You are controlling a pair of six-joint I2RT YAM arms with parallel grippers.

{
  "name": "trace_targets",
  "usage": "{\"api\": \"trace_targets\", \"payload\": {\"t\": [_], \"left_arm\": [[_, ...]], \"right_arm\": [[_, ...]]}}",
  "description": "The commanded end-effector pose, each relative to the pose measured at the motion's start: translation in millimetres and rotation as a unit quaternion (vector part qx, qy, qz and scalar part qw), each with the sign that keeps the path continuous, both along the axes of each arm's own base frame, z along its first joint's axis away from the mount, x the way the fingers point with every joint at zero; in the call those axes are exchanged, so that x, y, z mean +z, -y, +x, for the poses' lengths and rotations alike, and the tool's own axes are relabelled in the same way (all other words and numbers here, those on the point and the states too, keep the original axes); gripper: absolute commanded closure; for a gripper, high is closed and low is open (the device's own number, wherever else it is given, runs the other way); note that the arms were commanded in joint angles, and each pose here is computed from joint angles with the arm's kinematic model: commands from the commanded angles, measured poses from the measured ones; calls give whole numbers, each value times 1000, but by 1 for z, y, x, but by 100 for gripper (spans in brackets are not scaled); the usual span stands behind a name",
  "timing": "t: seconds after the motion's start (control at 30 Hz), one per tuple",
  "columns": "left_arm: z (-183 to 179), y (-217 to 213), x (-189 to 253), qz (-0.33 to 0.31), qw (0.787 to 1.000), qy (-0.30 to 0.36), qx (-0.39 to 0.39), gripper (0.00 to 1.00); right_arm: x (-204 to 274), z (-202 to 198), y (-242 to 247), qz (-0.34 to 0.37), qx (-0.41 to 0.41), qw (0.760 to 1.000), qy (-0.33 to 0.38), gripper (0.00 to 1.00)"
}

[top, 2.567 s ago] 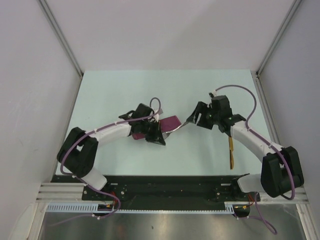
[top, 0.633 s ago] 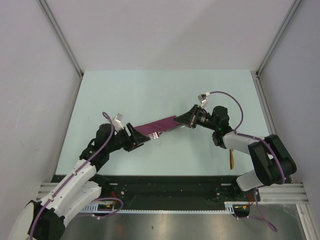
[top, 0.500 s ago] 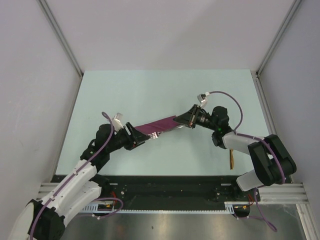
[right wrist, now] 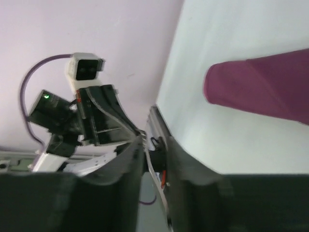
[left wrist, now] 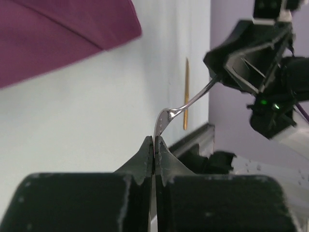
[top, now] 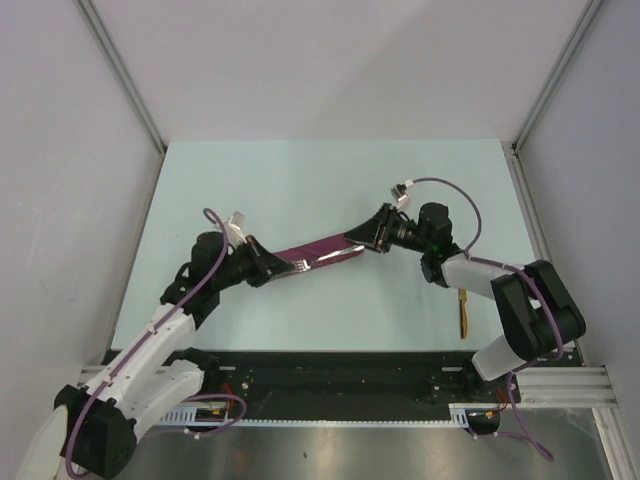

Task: Fold the napkin into a case and place the utensils inside
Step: Pass from the right arm to the left, then stuff the fork at the center of the board.

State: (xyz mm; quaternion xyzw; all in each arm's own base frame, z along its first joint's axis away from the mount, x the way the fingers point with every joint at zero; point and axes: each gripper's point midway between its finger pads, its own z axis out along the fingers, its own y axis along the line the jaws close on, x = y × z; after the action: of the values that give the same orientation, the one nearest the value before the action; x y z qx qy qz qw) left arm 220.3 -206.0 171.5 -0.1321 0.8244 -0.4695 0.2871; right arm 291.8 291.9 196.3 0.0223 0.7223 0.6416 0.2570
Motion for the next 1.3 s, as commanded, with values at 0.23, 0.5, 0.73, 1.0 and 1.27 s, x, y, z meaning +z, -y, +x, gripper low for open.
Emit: {"api": "trace_targets", "payload": {"t": [0.23, 0.5, 0.73, 1.0, 1.27], "left_arm": [[38, -86, -34, 104, 991, -82, 30, 100], [38, -121, -53, 122, 987, -100, 36, 100], [51, -131, -65, 142, 982, -115, 38, 100], [65, -136, -75, 150, 979, -135, 36, 100], [77, -138, -82, 150, 976, -153, 32, 100]], "right_arm": [[-48, 56, 79, -185, -54, 981, -22, 55], [-73, 60, 92, -192, -53, 979, -48, 59], [-86, 65, 87, -209, -44, 975, -55, 62], [-94, 67, 77, -222, -34, 973, -55, 66], [-98, 72, 71, -223, -31, 973, -56, 68]]}}
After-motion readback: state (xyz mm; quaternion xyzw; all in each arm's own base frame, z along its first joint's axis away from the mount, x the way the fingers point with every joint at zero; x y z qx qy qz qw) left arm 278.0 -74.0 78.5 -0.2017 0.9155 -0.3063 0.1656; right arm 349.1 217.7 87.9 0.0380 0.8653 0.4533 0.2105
